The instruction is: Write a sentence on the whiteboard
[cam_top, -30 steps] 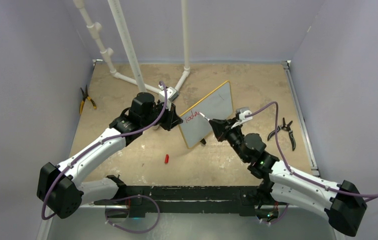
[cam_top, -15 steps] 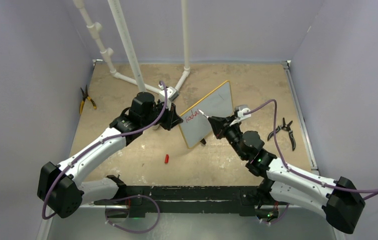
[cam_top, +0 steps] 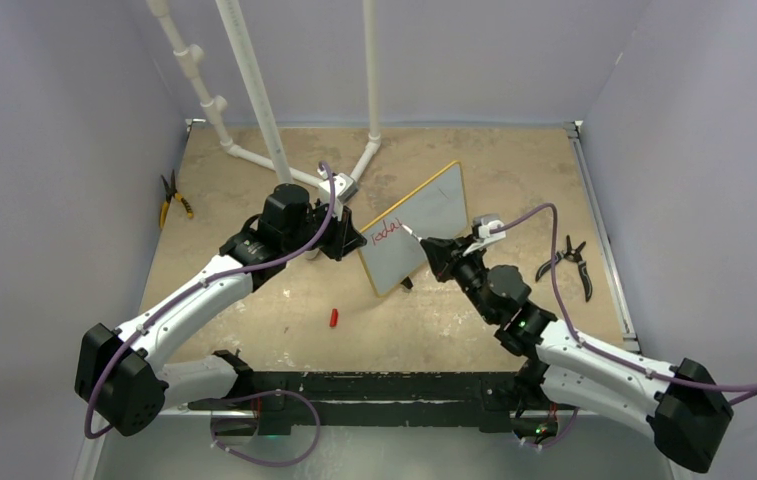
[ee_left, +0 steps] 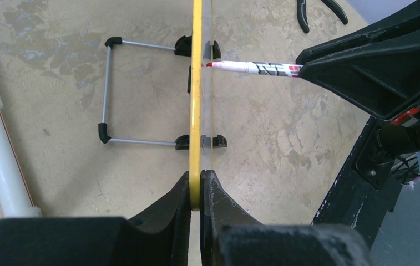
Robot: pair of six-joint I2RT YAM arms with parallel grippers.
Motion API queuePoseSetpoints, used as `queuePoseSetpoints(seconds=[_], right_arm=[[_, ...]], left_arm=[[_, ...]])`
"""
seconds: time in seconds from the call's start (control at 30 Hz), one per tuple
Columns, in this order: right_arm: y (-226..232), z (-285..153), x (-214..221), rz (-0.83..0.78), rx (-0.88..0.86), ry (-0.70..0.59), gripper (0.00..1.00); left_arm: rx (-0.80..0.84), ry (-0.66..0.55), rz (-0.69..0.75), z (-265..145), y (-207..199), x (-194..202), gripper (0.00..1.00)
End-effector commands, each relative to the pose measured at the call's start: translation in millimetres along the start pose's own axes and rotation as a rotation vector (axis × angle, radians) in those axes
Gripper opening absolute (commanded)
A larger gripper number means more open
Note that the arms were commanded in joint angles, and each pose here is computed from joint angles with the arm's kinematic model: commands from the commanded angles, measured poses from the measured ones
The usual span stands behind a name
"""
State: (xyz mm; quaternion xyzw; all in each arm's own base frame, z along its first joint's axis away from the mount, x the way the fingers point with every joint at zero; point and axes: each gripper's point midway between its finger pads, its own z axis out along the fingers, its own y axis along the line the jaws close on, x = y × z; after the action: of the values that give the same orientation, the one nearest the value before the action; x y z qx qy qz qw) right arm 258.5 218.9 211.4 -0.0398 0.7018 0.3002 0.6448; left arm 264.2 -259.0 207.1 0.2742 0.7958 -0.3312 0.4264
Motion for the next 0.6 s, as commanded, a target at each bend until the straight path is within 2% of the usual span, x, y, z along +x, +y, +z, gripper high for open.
queuePoseSetpoints(seconds=[0.0,0.13,0.57], right_arm=[[7,-4,-34,0.032,-0.013,-0.090,0.00],[6,-3,-49,0.014,0.004,-0.124,0.00],[3,12,-51,-0.018,0.028,-0.136,0.00]], left_arm=[[0.021,0.035,0.025,2,0,12,0.00],[0.021,0.035,0.024,3,0,12,0.00],[0.028,0.036,0.025,3,-1,12,0.00]])
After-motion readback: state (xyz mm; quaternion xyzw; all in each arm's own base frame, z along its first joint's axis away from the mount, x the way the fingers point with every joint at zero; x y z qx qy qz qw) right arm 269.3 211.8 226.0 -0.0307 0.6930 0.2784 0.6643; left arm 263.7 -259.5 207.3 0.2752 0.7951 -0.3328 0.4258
